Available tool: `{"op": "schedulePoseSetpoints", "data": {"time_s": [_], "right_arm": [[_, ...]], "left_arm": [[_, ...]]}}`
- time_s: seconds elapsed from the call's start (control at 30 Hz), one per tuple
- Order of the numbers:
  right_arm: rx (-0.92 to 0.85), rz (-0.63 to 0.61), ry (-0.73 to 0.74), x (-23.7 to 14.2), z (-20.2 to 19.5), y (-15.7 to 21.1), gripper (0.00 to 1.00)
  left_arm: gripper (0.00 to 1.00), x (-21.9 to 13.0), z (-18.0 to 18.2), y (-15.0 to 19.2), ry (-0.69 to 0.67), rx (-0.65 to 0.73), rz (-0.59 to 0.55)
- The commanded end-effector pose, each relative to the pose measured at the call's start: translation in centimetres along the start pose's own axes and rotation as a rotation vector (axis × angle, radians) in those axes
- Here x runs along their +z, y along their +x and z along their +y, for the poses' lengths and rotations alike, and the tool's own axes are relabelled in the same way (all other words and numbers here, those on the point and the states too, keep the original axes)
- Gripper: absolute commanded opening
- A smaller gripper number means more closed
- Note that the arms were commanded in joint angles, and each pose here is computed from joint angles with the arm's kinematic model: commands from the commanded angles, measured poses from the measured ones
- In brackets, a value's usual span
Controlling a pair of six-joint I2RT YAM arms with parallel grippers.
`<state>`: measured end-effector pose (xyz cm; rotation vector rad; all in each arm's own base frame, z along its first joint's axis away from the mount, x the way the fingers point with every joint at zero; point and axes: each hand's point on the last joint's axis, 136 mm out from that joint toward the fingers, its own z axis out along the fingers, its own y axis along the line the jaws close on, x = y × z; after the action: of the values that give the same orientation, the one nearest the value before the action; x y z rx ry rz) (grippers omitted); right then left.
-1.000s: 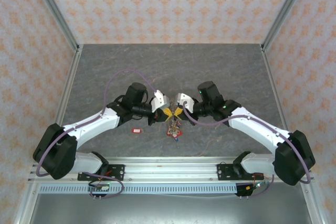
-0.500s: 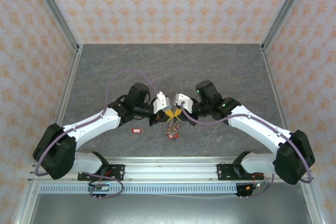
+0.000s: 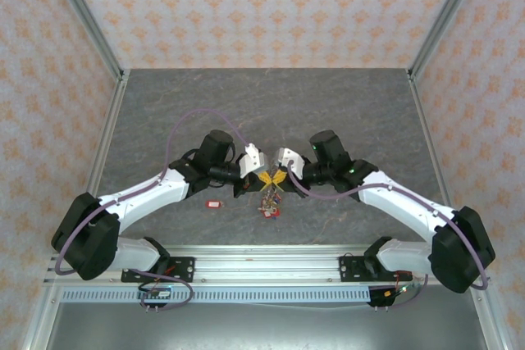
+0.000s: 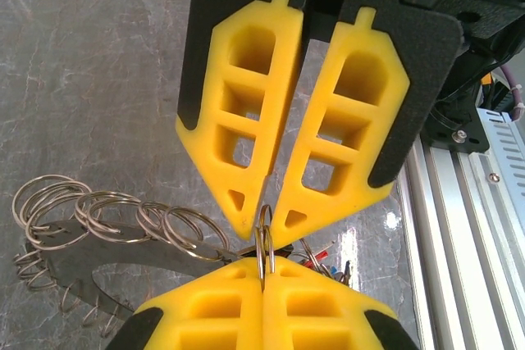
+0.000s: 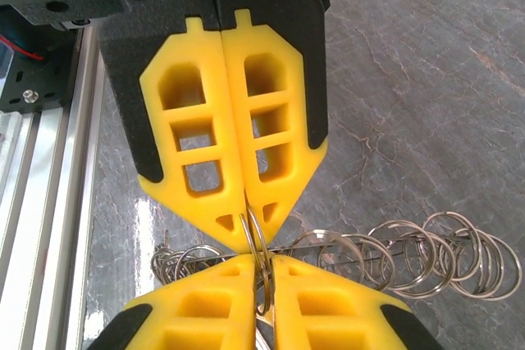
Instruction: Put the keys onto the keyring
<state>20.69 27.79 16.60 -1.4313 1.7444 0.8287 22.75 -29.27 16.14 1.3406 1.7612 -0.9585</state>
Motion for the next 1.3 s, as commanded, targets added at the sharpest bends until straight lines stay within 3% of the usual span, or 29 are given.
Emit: {"op": "schedulePoseSetpoints", "data": {"time_s": [0.0, 0.17, 0.37, 0.4, 0.53, 0.83, 1.03, 1.17, 1.27], "right_arm": [[-0.003, -0.062, 0.003, -0.4, -0.2, -0.8, 0.13], [0.011, -0.105, -0.015, -0.3, -0.1, -1.2, 0.13], [0.024, -0.126, -0.008, -0.2, -0.3, -1.5, 0.04], [0.022, -0.127, -0.009, -0.4, -0.3, -1.7, 0.02], [0.016, -0.08, -0.006, -0.8, -0.3, -1.9, 0.0], [0.0, -0.005, -0.039, -1.2, 0.5, -2.5, 0.0], [-0.024, -0.02, -0.038, -1.0, 0.6, -3.5, 0.0], [-0.032, -0.046, -0.035, -1.0, 0.6, -4.2, 0.0], [-0.029, -0.044, -0.02, -1.1, 0.6, -3.7, 0.02]], "left_arm": [[0.0, -0.3, -0.8, -2.3, 0.038, 0.055, -0.083], [0.0, -0.2, -1.1, -2.5, 0.058, 0.052, -0.089], [0.0, -0.1, -0.8, -2.2, 0.048, 0.043, -0.075], [0.05, -0.1, -0.6, -1.9, 0.034, 0.041, -0.059], [0.13, -0.2, 0.3, -1.1, -0.024, 0.042, -0.007], [0.15, 0.0, 0.2, -1.1, -0.014, 0.05, 0.022], [0.14, 0.2, -0.1, -1.3, 0.001, 0.056, 0.012], [0.01, 0.1, -0.2, -1.5, 0.009, 0.059, 0.009], [0.0, 0.1, -0.4, -1.7, 0.016, 0.061, -0.002]]}}
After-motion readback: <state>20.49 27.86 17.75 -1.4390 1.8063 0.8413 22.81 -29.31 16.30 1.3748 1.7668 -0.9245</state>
